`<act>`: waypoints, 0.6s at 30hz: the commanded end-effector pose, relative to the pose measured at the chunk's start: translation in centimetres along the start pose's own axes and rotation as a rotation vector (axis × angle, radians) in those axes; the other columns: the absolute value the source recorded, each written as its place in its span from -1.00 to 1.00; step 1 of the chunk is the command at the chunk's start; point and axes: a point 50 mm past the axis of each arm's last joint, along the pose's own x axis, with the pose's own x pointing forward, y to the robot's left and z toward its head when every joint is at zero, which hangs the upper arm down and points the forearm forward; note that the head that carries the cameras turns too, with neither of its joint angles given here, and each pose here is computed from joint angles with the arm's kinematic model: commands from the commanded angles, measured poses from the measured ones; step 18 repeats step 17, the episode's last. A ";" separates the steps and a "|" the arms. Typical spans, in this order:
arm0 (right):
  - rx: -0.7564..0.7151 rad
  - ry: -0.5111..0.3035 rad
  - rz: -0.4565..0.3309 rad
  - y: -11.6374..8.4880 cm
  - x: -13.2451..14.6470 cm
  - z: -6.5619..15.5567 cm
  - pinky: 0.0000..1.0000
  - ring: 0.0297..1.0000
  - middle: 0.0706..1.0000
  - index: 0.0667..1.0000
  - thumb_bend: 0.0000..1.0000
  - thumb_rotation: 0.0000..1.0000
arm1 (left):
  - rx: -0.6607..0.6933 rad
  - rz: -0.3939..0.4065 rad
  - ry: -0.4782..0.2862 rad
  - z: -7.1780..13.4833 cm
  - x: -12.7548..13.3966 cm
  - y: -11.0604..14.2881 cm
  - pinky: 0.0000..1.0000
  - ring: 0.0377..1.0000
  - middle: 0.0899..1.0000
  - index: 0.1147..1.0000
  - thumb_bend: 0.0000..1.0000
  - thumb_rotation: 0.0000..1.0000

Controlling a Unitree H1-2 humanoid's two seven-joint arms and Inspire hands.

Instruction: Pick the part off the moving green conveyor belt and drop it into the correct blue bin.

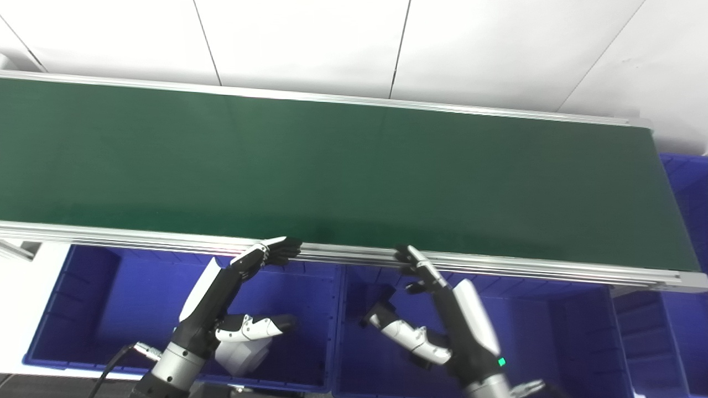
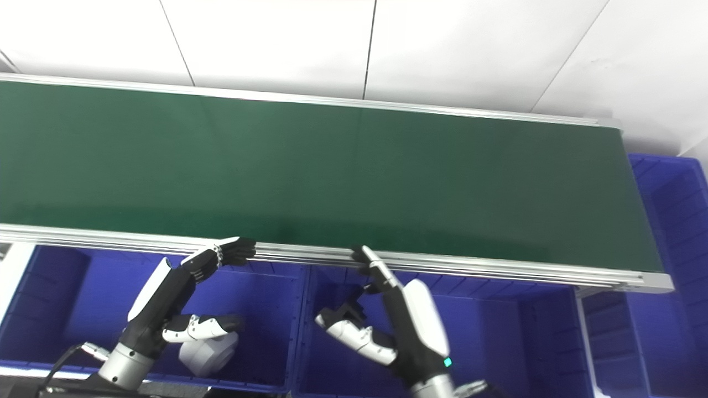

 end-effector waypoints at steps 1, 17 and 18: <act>0.047 -0.104 -0.050 0.4 0.1 0.3 0.46 0.64 0.75 0.86 0.40 0.48 | 0.003 0.003 -0.046 0.6 0.2 0.1 0.47 0.54 0.54 0.53 0.60 0.11; 0.102 -0.138 -0.039 1.5 0.6 -3.0 0.67 0.79 0.91 1.00 0.52 0.35 | -0.024 0.010 -0.041 0.4 0.4 -0.5 0.46 0.55 0.57 0.55 0.55 0.05; 0.102 -0.138 -0.039 1.5 0.6 -3.0 0.67 0.79 0.91 1.00 0.52 0.35 | -0.024 0.010 -0.041 0.4 0.4 -0.5 0.46 0.55 0.57 0.55 0.55 0.05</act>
